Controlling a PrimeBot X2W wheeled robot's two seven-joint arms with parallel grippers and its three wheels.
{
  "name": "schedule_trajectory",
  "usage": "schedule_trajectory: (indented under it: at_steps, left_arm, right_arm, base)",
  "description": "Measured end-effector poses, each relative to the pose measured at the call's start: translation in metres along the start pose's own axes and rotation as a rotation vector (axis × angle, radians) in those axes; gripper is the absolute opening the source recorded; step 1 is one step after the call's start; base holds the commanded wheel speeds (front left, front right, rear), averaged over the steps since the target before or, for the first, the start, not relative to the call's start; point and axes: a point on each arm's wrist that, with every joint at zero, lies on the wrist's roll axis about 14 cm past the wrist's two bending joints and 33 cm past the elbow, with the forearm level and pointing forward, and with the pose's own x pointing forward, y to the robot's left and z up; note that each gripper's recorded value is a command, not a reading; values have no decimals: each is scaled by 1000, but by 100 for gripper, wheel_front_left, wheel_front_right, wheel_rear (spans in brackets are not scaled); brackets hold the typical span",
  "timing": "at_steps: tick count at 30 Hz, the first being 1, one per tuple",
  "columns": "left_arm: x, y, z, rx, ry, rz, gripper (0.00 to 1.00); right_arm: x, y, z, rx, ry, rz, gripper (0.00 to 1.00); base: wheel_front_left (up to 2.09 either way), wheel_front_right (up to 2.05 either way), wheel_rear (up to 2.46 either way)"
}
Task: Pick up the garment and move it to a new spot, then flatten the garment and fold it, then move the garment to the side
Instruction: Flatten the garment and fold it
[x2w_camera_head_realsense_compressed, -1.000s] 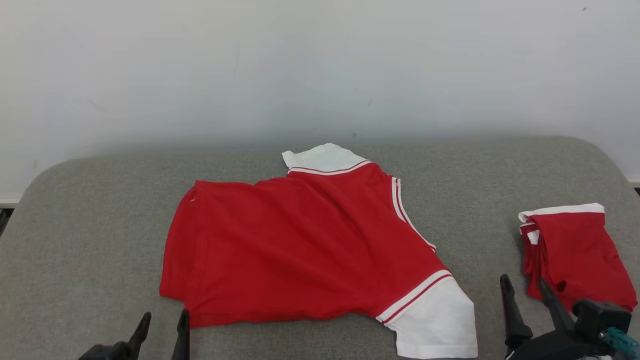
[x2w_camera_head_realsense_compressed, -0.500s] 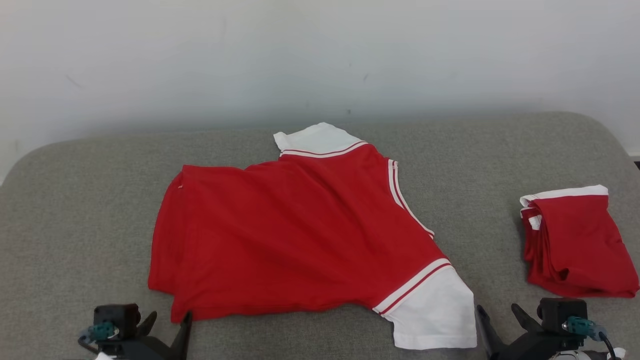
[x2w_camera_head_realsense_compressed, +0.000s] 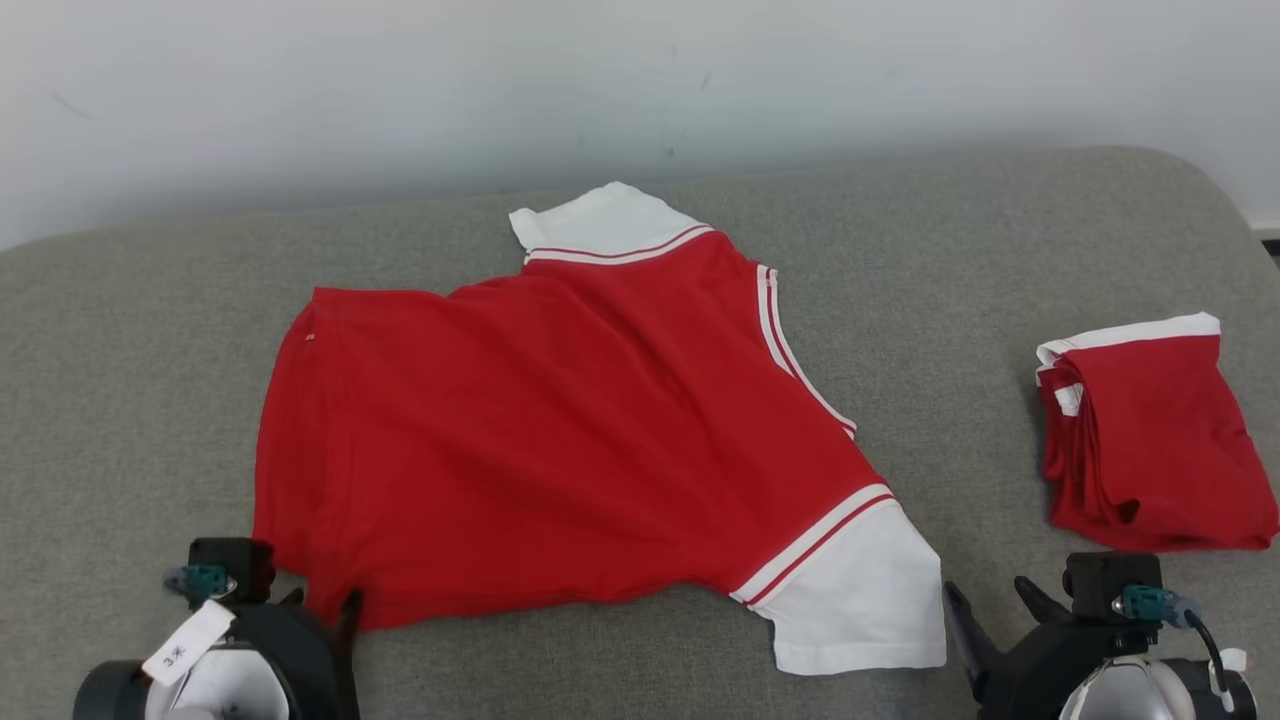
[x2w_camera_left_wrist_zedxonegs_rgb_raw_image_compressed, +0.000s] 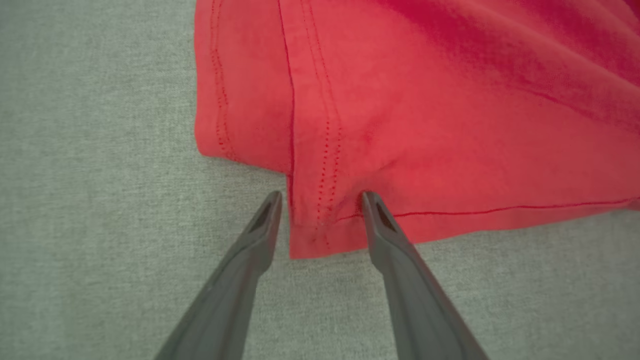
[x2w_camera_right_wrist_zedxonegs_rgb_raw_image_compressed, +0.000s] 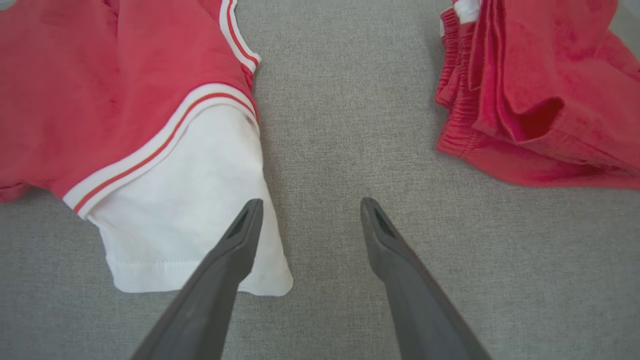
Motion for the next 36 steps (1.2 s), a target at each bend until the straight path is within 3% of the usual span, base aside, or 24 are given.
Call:
schedule_trajectory:
  at_steps: [2, 5, 7, 9, 12, 15, 19, 25, 30, 31, 32, 33, 34, 35, 36]
  left_arm:
    - [5, -2, 0, 3, 15, -6, 75]
    - [12, -9, 3, 4, 25, -26, 43]
    - [16, -15, 3, 5, 33, -40, 31]
    - [19, -17, 3, 7, 41, -46, 32]
    - [20, -19, 0, 7, 47, -47, 44]
    - [20, -21, -2, -2, 51, -49, 49]
    - [20, -22, -3, -7, 47, -47, 71]
    - [20, -26, -4, -18, 45, -53, 74]
    - [20, -25, -5, -29, 41, -49, 62]
    - [20, -25, -5, -30, 40, -48, 53]
    - [20, -24, -5, -31, 40, -47, 45]
    - [21, -24, -5, -29, 41, -49, 36]
    - [21, -24, -6, -28, 43, -52, 28]
    - [21, -24, -6, -29, 43, -51, 28]
    - [21, -24, -7, -30, 42, -50, 21]
  right_arm:
    - [2, -1, 1, -5, 4, -5, 100]
    - [5, -4, -7, -4, 40, -12, 100]
    - [7, -5, -14, -6, 73, -16, 100]
    - [9, -4, -25, -10, 115, -13, 100]
    - [9, 1, -41, -17, 174, 1, 100]
    - [7, 8, -58, -23, 233, 21, 100]
    - [10, 19, -60, -47, 247, 55, 100]
    - [17, 28, -56, -78, 239, 76, 100]
    - [24, 30, -52, -100, 221, 77, 100]
    - [26, 30, -49, -104, 211, 78, 93]
    - [27, 31, -48, -105, 208, 79, 60]
    - [28, 32, -47, -106, 200, 79, 15]
    - [29, 32, -47, -106, 199, 79, 0]
    - [29, 32, -48, -105, 199, 78, 0]
    - [29, 32, -49, -103, 201, 78, 0]
  base:
    - [0, 0, 0]
    - [0, 0, 0]
    - [0, 0, 0]
    - [0, 0, 0]
    - [0, 0, 0]
    - [0, 0, 0]
    - [0, 0, 0]
    - [0, 0, 0]
    - [0, 0, 0]
    - [0, 0, 0]
    - [0, 0, 0]
    - [0, 0, 0]
    - [0, 0, 0]
    - [0, 0, 0]
    - [0, 0, 0]
